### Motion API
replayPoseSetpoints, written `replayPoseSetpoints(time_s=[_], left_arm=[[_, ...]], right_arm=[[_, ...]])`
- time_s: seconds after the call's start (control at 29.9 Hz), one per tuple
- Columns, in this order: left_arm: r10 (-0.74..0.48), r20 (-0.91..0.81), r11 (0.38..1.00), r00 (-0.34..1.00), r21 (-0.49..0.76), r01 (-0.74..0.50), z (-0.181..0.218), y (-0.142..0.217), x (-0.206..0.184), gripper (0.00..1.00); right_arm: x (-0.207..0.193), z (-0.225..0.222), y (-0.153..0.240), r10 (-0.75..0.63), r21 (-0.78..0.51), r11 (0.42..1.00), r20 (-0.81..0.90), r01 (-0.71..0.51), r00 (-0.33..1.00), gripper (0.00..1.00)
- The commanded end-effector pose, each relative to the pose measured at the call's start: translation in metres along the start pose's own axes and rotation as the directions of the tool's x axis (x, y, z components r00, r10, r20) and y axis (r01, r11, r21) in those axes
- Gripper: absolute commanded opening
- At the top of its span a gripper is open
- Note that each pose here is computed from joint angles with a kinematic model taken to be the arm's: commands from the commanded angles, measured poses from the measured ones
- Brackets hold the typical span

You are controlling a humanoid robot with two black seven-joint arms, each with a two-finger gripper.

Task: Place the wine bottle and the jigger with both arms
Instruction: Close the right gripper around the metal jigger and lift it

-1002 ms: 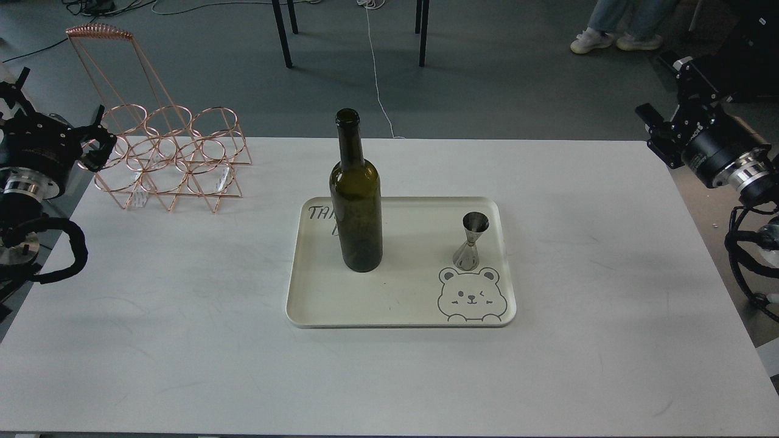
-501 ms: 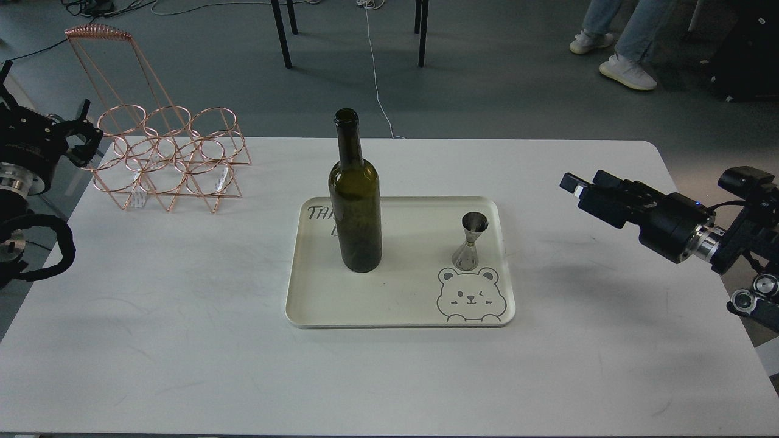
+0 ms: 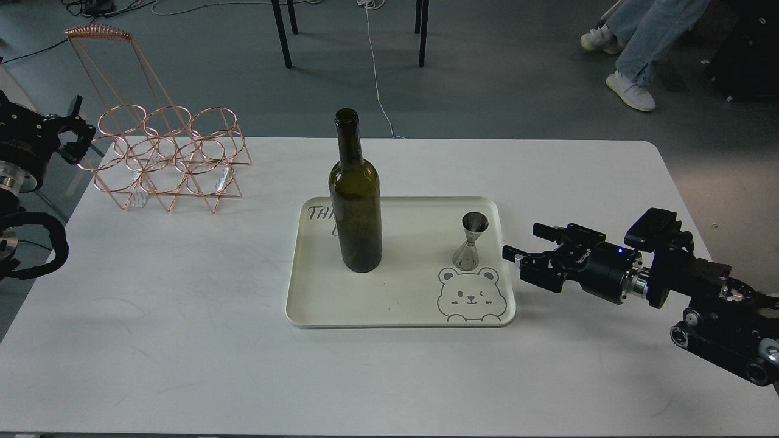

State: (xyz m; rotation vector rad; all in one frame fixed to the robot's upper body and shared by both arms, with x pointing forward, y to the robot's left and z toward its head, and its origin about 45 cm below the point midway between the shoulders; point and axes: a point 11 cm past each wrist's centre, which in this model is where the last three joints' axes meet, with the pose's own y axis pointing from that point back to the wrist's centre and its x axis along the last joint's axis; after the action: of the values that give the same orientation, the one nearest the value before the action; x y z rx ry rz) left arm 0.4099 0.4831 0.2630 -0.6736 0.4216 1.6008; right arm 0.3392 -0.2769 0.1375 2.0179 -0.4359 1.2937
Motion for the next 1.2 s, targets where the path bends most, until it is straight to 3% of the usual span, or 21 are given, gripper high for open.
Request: replayPoseSetpoints(time_s=[0.0,0.1,0.5,0.6,0.9,1.04,1.17], left_arm=[[0.001,0.001,1.0,1.0,-0.001,-0.001,0.0,0.0,0.0,0.98],[0.002,0.002,1.0,1.0,0.005,-0.002,0.0,-0.001,0.0,0.98],[-0.007,0.024,1.0,1.0,0.006,0.006,0.002,-0.001,-0.001,0.98],[-0.006,0.03,1.0,1.0,0.003,0.006,0.004,-0.001,0.0,0.98],[-0.005,0.033,1.0,0.999,-0.004,0.005,0.006,-0.001,0.001,0.98],[-0.004,0.033,1.0,0.999,-0.005,0.004,0.007,-0.001,0.001,0.98],[-0.006,0.027,1.0,1.0,-0.015,0.007,0.009,-0.003,-0.001,0.98]], right_arm=[[-0.004,0.0,-0.017,-0.043,0.012,0.999,-0.056,0.044,0.997,0.84],[-0.009,-0.005,-0.03,-0.082,0.035,0.996,-0.09,0.085,0.993,0.77],[-0.003,-0.015,-0.069,-0.057,0.05,0.997,-0.12,0.064,0.991,0.66],[-0.004,-0.021,-0.075,-0.055,0.064,0.996,-0.118,0.063,0.991,0.57],[-0.003,-0.024,-0.077,-0.046,0.073,0.996,-0.127,0.056,0.991,0.17],[0.004,-0.021,-0.075,-0.006,0.07,0.997,-0.149,0.016,0.989,0.09],[0.013,-0.011,-0.067,0.013,0.052,0.999,-0.171,-0.004,0.985,0.07]])
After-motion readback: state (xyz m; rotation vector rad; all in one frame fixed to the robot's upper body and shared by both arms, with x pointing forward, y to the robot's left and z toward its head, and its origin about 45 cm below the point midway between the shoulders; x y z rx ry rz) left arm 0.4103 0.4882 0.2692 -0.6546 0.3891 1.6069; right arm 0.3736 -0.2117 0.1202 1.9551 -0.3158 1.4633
